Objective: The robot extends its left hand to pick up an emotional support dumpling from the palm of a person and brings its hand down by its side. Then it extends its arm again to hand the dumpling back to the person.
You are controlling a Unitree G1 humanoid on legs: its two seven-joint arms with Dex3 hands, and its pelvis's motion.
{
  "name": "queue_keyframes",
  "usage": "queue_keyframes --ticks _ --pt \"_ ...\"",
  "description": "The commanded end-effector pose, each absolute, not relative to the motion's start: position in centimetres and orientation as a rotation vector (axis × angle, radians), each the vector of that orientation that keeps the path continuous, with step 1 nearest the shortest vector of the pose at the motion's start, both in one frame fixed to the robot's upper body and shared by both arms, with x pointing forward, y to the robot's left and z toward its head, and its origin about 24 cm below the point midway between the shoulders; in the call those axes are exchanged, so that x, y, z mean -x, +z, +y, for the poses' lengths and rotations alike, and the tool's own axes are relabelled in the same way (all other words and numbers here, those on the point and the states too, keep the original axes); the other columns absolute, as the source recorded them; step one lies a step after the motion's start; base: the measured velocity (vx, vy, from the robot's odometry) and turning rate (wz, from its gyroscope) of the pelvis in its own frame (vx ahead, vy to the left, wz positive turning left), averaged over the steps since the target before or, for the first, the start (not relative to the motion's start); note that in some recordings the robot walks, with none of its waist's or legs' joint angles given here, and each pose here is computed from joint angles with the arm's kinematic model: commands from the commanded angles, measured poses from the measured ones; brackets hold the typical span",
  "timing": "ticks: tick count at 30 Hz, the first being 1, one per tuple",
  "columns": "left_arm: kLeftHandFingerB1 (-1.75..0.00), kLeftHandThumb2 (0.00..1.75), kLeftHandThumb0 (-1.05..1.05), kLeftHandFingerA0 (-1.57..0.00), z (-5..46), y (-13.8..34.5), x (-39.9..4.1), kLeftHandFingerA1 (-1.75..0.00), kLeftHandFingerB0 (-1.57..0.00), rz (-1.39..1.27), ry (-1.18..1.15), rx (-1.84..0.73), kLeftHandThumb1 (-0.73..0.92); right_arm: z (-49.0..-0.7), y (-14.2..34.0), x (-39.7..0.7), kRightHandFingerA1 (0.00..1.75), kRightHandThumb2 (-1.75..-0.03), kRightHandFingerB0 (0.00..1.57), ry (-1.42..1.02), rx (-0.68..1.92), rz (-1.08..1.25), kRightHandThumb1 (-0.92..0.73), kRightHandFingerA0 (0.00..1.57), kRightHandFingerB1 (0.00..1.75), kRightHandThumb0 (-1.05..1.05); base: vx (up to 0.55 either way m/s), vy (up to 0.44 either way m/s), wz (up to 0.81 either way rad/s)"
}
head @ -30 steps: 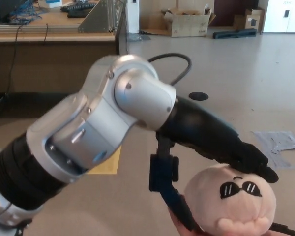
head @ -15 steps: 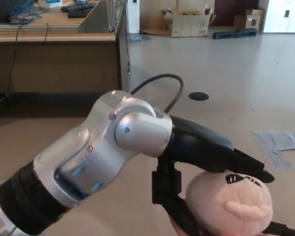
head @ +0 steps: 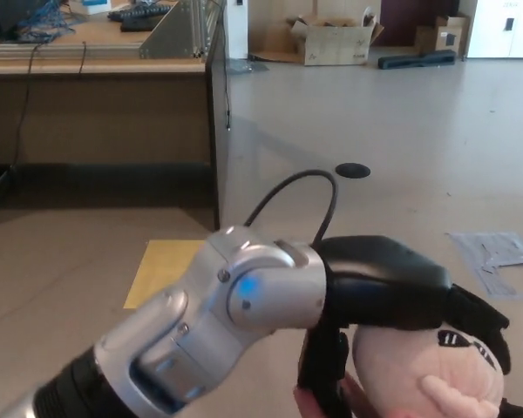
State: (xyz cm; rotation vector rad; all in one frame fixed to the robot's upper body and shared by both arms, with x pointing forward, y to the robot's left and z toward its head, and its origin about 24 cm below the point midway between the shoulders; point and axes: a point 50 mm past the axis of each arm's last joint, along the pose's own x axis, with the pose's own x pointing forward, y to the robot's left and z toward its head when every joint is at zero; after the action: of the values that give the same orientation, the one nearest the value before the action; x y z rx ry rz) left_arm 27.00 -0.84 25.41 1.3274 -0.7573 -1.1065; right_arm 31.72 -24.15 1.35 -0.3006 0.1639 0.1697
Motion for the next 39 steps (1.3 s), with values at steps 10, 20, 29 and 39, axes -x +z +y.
queue_keyframes --ticks 10,20,29,39 --pt "-1.33 0.56 -0.26 -0.85 0.0 25.5 -27.7 -1.66 -0.86 -0.684 -0.852 -0.968 0.51 -25.1 2.2 -33.6 0.48 -0.64 0.49 0.059 0.596 0.307 -0.77 0.56 0.35 -0.55 0.00 0.000 0.00" --pt "-1.75 0.57 -0.34 -0.83 3.0 27.6 -30.1 -1.75 -0.67 -0.610 -0.745 -0.647 0.62 -24.0 2.3 -33.3 0.38 -0.72 0.07 0.070 0.240 0.179 -0.43 0.09 0.26 -0.66 0.00 0.000 0.00" --pt "-1.71 0.57 -0.32 -0.86 5.4 30.7 -30.8 -1.75 -0.72 -0.571 -0.749 -0.518 0.63 -24.0 2.5 -33.4 0.39 -0.73 0.06 0.080 0.242 0.184 -0.43 0.10 0.23 -0.67 0.00 0.000 0.00" --pt "-1.65 0.56 -0.21 -0.84 10.1 33.7 -31.5 -1.75 -0.68 -0.455 -0.790 -0.125 0.61 -24.2 1.7 -32.7 0.39 -0.73 0.06 0.078 0.249 0.204 -0.43 0.09 0.24 -0.65 0.00 0.000 0.00"
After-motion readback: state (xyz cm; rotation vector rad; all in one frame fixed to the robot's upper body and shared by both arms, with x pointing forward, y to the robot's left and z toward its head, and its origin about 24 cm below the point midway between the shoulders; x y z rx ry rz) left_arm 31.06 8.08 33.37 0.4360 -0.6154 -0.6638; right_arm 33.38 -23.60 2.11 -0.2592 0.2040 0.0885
